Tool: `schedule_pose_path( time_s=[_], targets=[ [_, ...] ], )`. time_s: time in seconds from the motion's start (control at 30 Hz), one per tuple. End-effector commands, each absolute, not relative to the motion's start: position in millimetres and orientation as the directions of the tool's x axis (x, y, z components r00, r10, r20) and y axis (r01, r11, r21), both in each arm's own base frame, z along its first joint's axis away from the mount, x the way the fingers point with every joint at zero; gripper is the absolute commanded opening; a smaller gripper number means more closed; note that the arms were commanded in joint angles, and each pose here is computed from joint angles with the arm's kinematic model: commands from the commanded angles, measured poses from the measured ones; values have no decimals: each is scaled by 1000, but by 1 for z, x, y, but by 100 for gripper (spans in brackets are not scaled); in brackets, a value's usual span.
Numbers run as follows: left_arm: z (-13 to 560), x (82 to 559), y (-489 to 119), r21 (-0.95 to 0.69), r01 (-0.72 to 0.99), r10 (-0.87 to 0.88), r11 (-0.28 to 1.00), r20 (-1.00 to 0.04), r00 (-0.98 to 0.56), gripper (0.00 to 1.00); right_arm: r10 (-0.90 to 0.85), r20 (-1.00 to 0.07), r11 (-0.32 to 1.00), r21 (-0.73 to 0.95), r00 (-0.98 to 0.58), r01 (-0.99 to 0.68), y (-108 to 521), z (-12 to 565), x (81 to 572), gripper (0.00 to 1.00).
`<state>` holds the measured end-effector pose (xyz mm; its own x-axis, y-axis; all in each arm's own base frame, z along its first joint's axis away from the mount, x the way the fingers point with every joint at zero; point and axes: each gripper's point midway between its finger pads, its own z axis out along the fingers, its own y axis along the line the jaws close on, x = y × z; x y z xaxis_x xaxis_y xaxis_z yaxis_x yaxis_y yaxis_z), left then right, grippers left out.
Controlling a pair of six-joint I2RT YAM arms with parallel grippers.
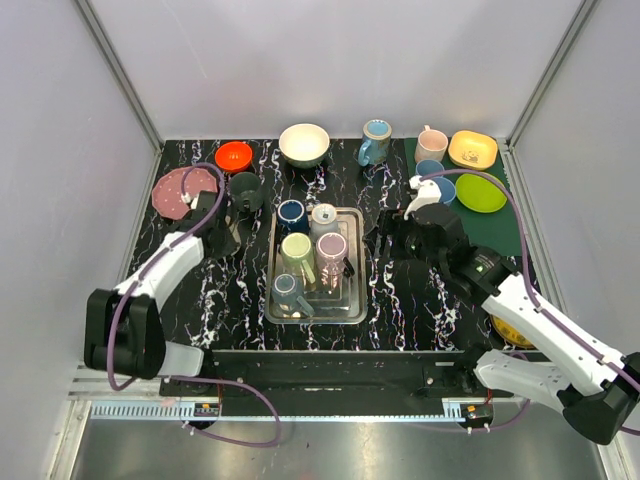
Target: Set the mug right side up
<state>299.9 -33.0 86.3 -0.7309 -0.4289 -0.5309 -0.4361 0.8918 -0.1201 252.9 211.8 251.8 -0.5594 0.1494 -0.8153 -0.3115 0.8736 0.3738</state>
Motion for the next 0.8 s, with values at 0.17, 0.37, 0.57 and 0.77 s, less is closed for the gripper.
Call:
schedule_pose_path(
  time_s=[0.17,0.37,0.57,0.77],
  targets=[
    [100,390,-46,-260,-379,-453,888,-635,-626,0,125,-770,890,365,-625,-272,210,225,247,81],
    [89,404,-45,-219,-381,-430,898,-622,-654,0,56,-742,853,383,-668,-355,223,214,233,79],
    [99,391,-39,-195,-404,-433,894,-613,-661,43,-38,-705,796,407,-708,-448,240,203,219,79],
    [126,331,-34,-252,-428,-485,868,-618,-619,73,-182,-699,712,391,-692,-583,264,196,196,77]
  ],
)
